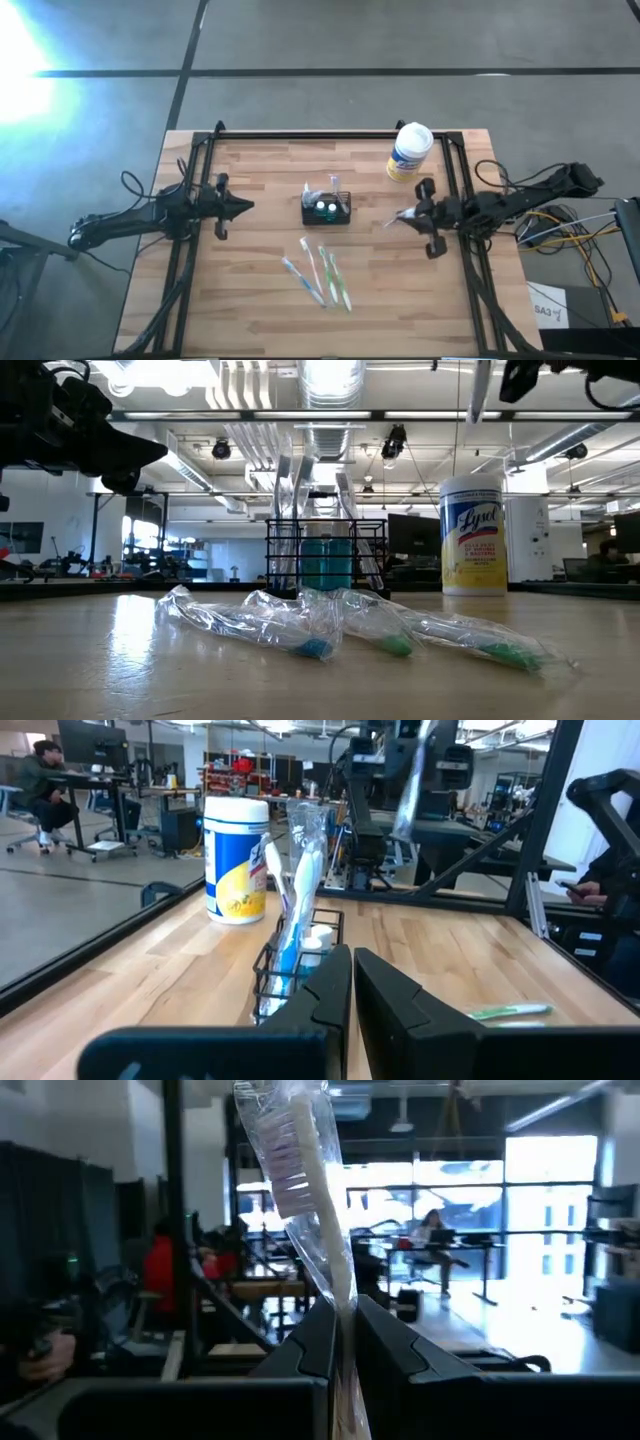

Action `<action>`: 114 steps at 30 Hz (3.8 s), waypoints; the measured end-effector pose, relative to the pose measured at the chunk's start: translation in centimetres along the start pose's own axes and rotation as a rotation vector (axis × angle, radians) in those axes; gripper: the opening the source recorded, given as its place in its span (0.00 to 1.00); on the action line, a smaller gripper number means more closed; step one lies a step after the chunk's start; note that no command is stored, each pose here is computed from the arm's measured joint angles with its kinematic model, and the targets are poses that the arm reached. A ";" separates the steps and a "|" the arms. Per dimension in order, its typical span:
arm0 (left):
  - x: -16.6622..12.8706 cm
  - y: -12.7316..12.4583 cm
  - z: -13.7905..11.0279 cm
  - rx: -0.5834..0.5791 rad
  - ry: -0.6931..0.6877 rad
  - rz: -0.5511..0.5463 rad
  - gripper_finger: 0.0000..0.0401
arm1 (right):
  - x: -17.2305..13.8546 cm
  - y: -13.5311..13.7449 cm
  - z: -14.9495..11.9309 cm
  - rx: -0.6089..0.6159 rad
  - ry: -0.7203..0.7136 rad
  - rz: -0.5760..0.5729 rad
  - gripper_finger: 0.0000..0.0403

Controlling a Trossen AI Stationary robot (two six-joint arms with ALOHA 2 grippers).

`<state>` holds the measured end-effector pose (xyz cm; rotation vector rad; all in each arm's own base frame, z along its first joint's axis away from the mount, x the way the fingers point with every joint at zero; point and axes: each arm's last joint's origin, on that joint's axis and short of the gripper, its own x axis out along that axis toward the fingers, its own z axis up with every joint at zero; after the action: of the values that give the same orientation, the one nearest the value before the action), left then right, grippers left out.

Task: Pick & Place toothbrushing station
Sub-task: Put the purple toothbrush into the black wire organizer

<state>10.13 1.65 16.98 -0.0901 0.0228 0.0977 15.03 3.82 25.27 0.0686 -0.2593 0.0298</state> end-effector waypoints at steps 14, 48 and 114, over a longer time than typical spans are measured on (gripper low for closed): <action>0.0 0.0 -0.1 -0.018 0.003 0.013 0.05 | -2.8 -2.0 -2.7 -0.006 0.009 -0.297 0.05; 0.0 0.1 0.1 -0.011 -0.014 0.039 0.05 | 11.6 -8.8 -6.0 -0.123 0.210 -0.159 0.05; 0.1 0.2 -0.5 -0.016 0.000 0.040 0.05 | 10.4 -9.3 -12.8 0.166 0.263 -0.363 0.33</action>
<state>10.19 1.78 16.45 -0.1052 0.0243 0.1378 28.68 -4.35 15.00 0.2742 0.0218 -0.2997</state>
